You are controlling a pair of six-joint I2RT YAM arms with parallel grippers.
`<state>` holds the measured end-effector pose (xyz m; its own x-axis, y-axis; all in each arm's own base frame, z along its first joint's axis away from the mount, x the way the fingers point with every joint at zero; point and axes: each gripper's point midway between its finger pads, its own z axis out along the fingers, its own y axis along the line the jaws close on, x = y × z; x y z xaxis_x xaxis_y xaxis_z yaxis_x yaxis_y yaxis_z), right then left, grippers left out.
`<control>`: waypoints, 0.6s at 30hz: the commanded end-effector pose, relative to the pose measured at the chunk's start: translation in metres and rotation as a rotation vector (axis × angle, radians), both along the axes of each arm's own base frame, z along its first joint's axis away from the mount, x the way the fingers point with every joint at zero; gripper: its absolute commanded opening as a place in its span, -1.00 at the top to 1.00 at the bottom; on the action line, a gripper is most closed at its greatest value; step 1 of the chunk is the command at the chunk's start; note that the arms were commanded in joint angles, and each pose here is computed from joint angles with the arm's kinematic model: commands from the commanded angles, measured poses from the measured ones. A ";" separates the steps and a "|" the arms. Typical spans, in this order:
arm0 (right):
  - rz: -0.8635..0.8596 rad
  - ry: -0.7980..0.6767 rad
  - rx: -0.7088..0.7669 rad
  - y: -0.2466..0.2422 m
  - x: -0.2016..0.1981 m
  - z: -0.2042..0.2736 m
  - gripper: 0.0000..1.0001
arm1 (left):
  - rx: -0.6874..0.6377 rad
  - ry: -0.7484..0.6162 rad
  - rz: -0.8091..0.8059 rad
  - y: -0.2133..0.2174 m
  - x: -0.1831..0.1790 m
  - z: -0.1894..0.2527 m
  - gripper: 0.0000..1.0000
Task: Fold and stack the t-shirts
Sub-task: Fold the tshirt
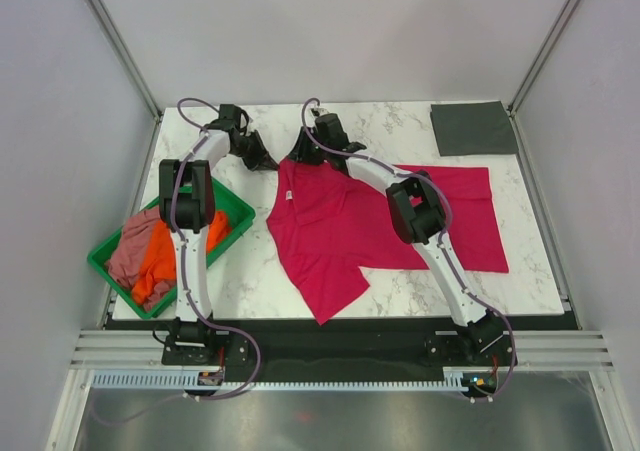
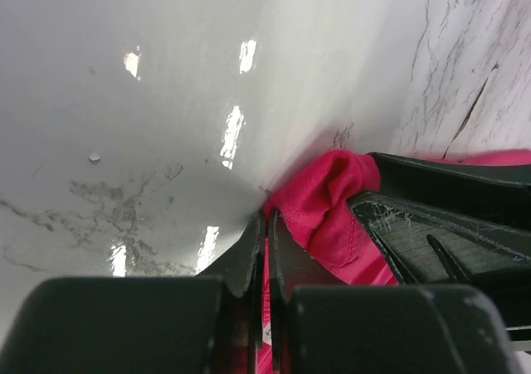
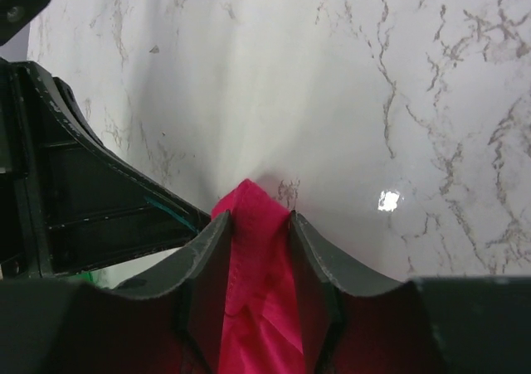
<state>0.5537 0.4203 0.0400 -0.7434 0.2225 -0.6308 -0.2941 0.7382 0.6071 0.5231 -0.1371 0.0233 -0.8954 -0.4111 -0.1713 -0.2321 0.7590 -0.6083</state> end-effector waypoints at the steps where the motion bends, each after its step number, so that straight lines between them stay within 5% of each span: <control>1: 0.027 -0.063 0.059 0.008 0.012 0.025 0.21 | -0.027 -0.032 -0.033 -0.013 0.007 0.001 0.96; 8: 0.051 -0.155 0.049 0.010 0.019 0.059 1.00 | -0.005 -0.028 -0.025 -0.024 0.001 0.003 0.96; 18: 0.052 -0.217 -0.240 -0.020 0.015 0.048 1.00 | 0.144 0.011 0.089 0.000 -0.014 -0.007 0.96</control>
